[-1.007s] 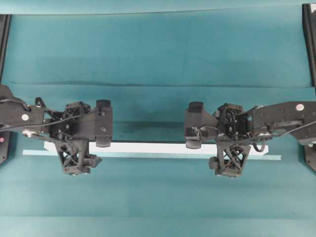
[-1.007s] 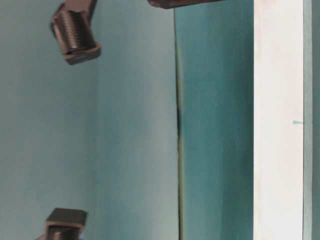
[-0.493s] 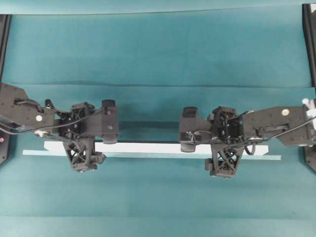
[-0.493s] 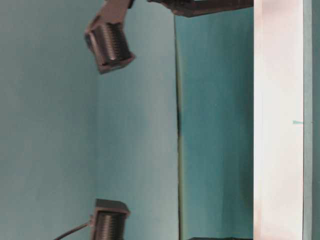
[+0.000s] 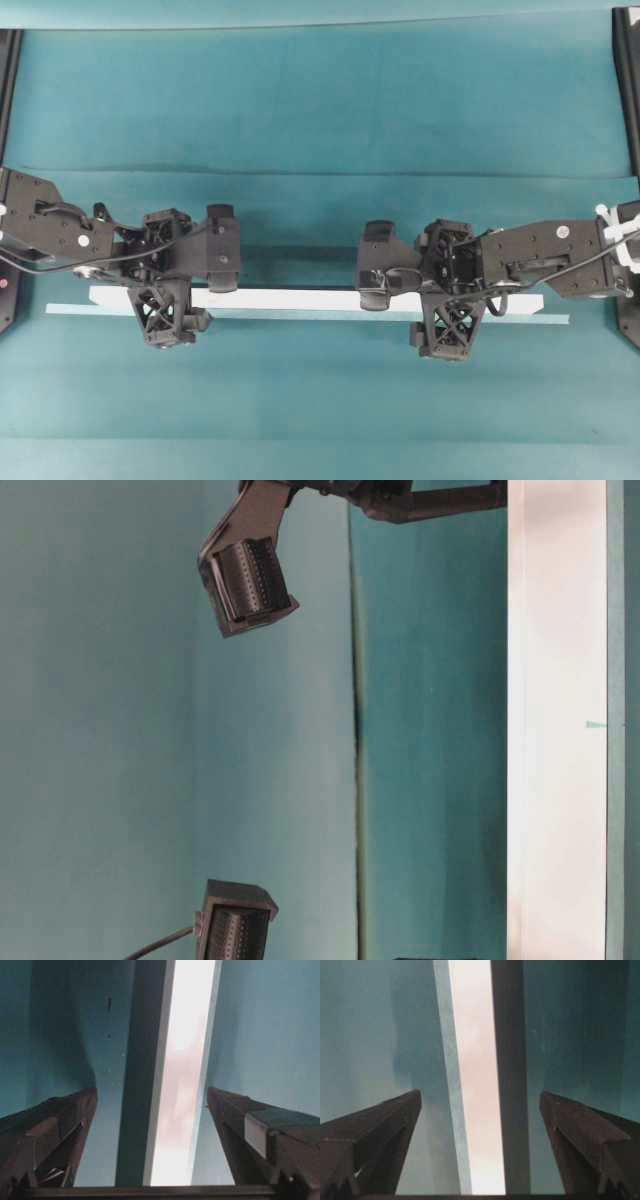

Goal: Lift a wooden board with both hands.
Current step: 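Close both grippers on the white board near each end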

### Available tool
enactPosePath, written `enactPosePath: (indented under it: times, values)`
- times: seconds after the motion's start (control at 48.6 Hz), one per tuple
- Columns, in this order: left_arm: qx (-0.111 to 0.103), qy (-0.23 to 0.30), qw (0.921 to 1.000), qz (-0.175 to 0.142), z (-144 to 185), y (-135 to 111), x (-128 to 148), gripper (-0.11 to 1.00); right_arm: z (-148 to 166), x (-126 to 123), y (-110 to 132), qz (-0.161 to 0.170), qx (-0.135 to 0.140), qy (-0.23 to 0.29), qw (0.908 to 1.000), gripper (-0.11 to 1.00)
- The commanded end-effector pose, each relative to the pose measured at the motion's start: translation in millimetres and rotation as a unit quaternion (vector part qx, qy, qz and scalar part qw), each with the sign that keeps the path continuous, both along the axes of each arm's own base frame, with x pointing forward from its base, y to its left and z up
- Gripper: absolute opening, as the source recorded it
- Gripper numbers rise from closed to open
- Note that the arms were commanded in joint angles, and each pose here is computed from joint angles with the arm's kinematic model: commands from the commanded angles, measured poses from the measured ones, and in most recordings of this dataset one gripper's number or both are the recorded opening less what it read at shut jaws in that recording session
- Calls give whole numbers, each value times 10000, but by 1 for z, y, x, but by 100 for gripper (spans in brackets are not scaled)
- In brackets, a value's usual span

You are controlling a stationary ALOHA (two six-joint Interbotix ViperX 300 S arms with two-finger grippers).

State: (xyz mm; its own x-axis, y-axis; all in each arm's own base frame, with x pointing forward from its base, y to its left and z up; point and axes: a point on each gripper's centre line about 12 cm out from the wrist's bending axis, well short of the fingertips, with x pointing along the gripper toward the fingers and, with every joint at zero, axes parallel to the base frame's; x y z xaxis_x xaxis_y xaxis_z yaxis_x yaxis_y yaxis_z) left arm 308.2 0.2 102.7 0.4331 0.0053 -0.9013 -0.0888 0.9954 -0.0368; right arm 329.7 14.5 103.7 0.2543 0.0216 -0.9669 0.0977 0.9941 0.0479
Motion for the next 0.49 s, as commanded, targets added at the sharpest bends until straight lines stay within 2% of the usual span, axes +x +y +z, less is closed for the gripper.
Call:
enactPosePath:
  times: [0.0, 0.144, 0.206, 0.308, 0.473]
  values:
    - [1, -123, 9999, 8, 5, 1, 5, 98, -2, 1, -1, 34, -16, 7, 10000, 95]
    - [-23, -108, 9999, 18, 4, -2, 3, 96, -3, 2, -2, -48, 0, 8, 10000, 94]
    - [-23, -100, 9999, 3, 3, -3, 4, 92, -3, 2, -2, -48, -1, 8, 10000, 91]
    - [-30, -123, 9999, 9, 4, -3, 5, 75, -4, 1, -4, -78, 0, 62, 10000, 71]
    - [-16, -115, 9999, 35, 4, 0, 5, 28, -5, -1, -3, -97, 20, 162, 9998, 25]
